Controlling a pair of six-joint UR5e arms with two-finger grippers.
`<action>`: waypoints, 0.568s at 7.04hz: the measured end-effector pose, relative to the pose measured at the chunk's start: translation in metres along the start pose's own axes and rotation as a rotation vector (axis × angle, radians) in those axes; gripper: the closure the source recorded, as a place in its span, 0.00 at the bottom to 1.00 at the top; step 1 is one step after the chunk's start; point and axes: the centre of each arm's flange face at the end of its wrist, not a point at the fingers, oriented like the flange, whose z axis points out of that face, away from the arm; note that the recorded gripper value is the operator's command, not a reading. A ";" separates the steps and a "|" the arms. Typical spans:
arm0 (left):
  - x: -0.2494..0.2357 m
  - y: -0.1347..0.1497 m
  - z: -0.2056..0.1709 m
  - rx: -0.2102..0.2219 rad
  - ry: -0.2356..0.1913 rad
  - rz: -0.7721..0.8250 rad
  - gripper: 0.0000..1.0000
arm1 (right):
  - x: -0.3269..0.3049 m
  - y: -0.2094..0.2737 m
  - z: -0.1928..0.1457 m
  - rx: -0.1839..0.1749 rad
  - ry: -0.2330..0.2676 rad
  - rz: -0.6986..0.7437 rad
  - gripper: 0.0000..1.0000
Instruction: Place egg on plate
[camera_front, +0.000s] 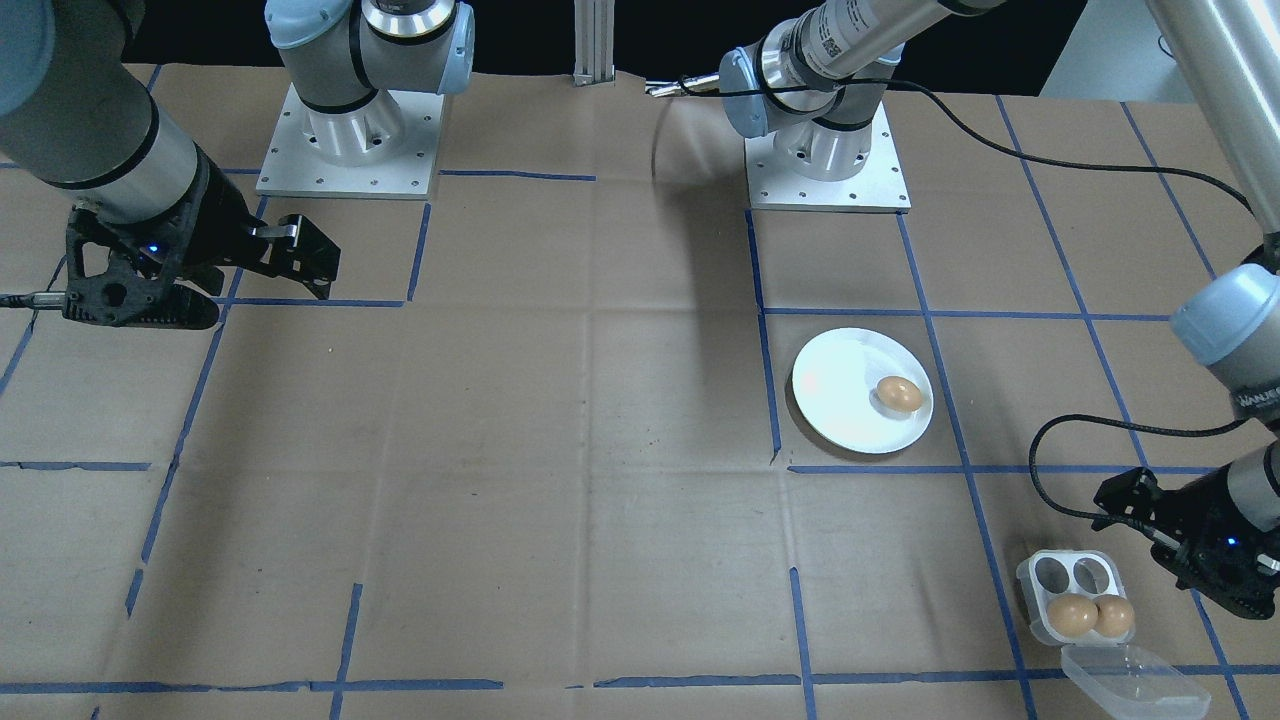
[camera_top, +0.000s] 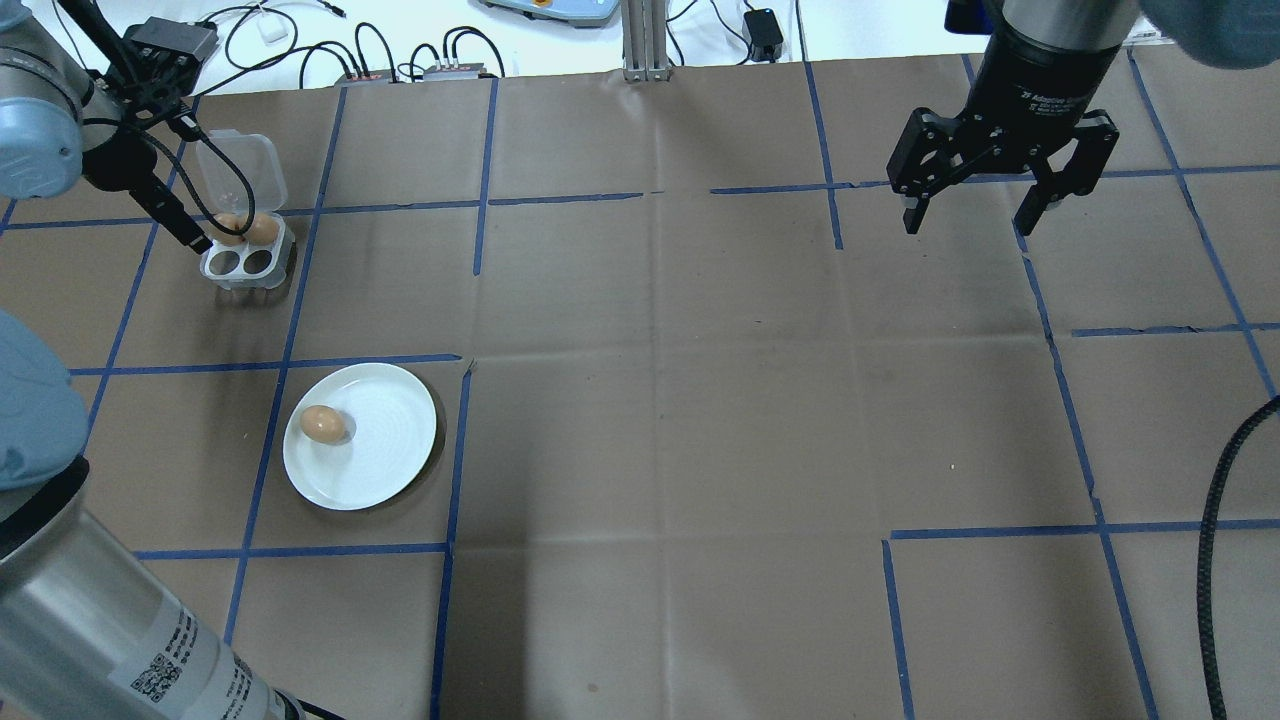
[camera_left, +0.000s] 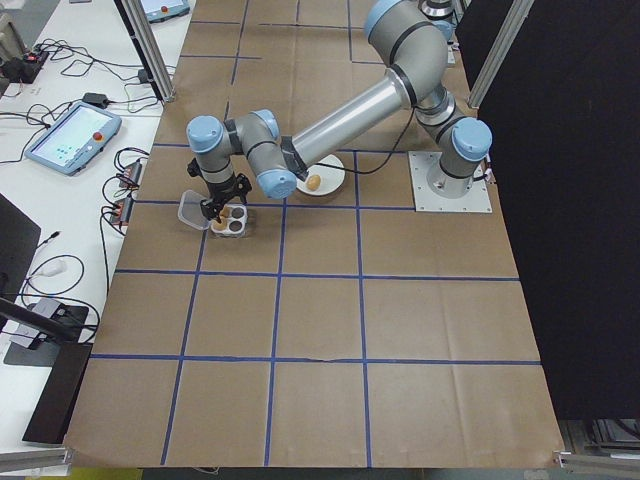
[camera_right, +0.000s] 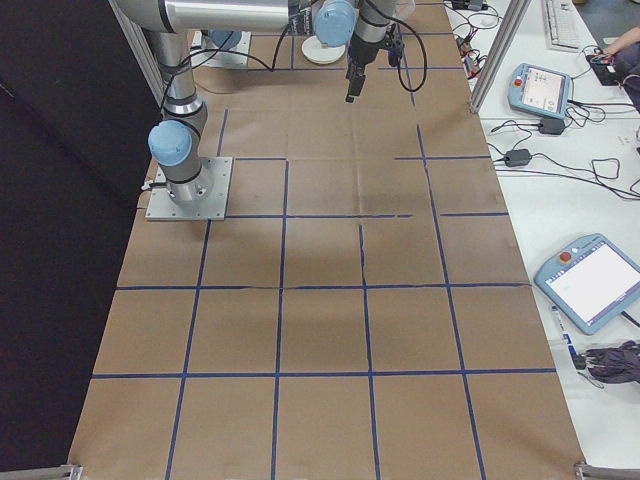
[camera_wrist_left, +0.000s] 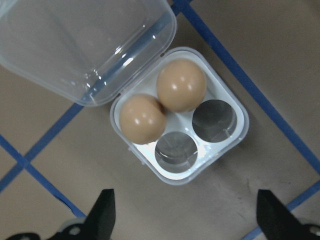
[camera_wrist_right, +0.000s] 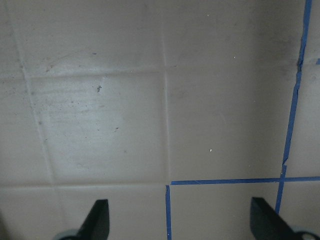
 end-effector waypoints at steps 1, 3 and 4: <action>-0.009 -0.008 0.009 0.003 0.001 0.123 0.01 | 0.000 0.000 0.000 0.000 0.000 0.000 0.00; -0.017 -0.016 0.022 0.004 -0.007 0.297 0.06 | 0.000 0.000 0.000 0.000 0.000 0.000 0.00; -0.021 -0.019 0.028 0.007 -0.017 0.333 0.08 | 0.000 0.000 0.000 0.000 0.000 0.000 0.00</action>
